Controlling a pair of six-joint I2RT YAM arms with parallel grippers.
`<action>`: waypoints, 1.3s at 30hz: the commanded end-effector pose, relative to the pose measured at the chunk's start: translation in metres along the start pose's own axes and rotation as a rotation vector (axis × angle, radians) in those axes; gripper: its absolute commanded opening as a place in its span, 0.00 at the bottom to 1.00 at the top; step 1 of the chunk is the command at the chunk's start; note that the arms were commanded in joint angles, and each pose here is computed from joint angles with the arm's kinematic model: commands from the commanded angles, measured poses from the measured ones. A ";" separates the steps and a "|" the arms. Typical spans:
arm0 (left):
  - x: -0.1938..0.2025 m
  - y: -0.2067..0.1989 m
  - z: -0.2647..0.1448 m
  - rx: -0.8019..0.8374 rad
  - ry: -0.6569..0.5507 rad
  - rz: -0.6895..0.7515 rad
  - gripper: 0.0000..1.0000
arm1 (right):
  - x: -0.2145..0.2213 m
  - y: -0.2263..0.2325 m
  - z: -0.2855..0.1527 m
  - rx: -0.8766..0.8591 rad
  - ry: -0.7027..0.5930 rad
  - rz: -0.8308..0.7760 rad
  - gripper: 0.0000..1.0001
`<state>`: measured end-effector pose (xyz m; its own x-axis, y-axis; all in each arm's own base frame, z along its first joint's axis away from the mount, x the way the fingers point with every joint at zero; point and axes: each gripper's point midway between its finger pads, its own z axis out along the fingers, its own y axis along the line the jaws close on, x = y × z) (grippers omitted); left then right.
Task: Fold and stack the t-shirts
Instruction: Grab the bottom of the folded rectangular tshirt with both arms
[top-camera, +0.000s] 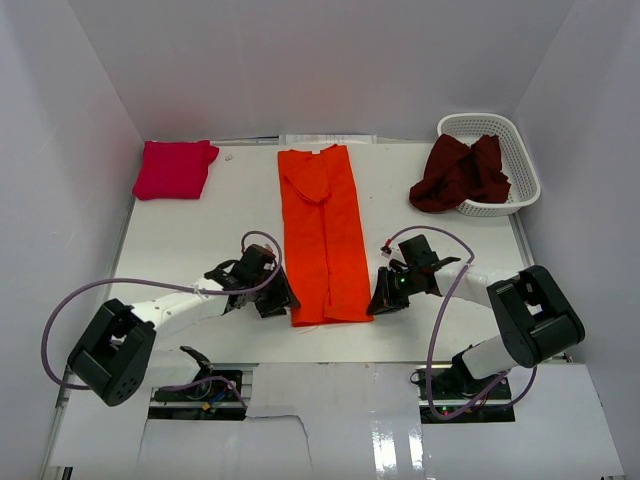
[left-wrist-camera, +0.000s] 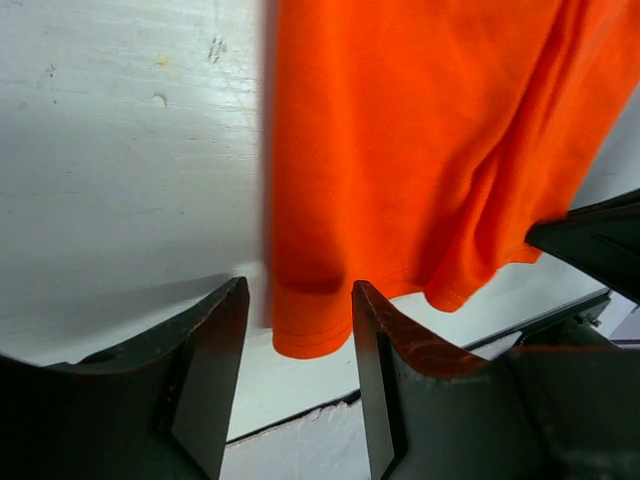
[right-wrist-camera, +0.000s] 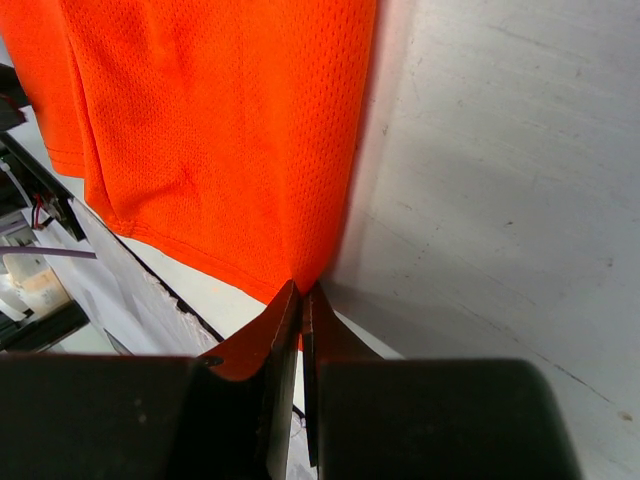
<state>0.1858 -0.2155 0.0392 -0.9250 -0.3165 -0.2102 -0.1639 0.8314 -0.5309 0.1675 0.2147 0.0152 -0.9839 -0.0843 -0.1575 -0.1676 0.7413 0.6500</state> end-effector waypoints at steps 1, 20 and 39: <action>0.002 -0.006 0.005 0.004 0.027 0.013 0.57 | 0.006 -0.020 0.004 0.088 0.017 -0.012 0.08; 0.012 -0.006 0.010 -0.006 0.076 0.026 0.00 | 0.000 -0.008 -0.004 0.067 0.016 -0.031 0.08; -0.005 -0.038 -0.022 0.029 0.040 -0.032 0.00 | -0.042 0.046 -0.037 -0.011 -0.034 -0.117 0.08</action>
<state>0.1887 -0.2335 0.0618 -0.9389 -0.3060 -0.1578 -0.1776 0.8230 -0.5395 0.1934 0.2221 0.0591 -0.9675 -0.1266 -0.2191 -0.2384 0.7460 0.6218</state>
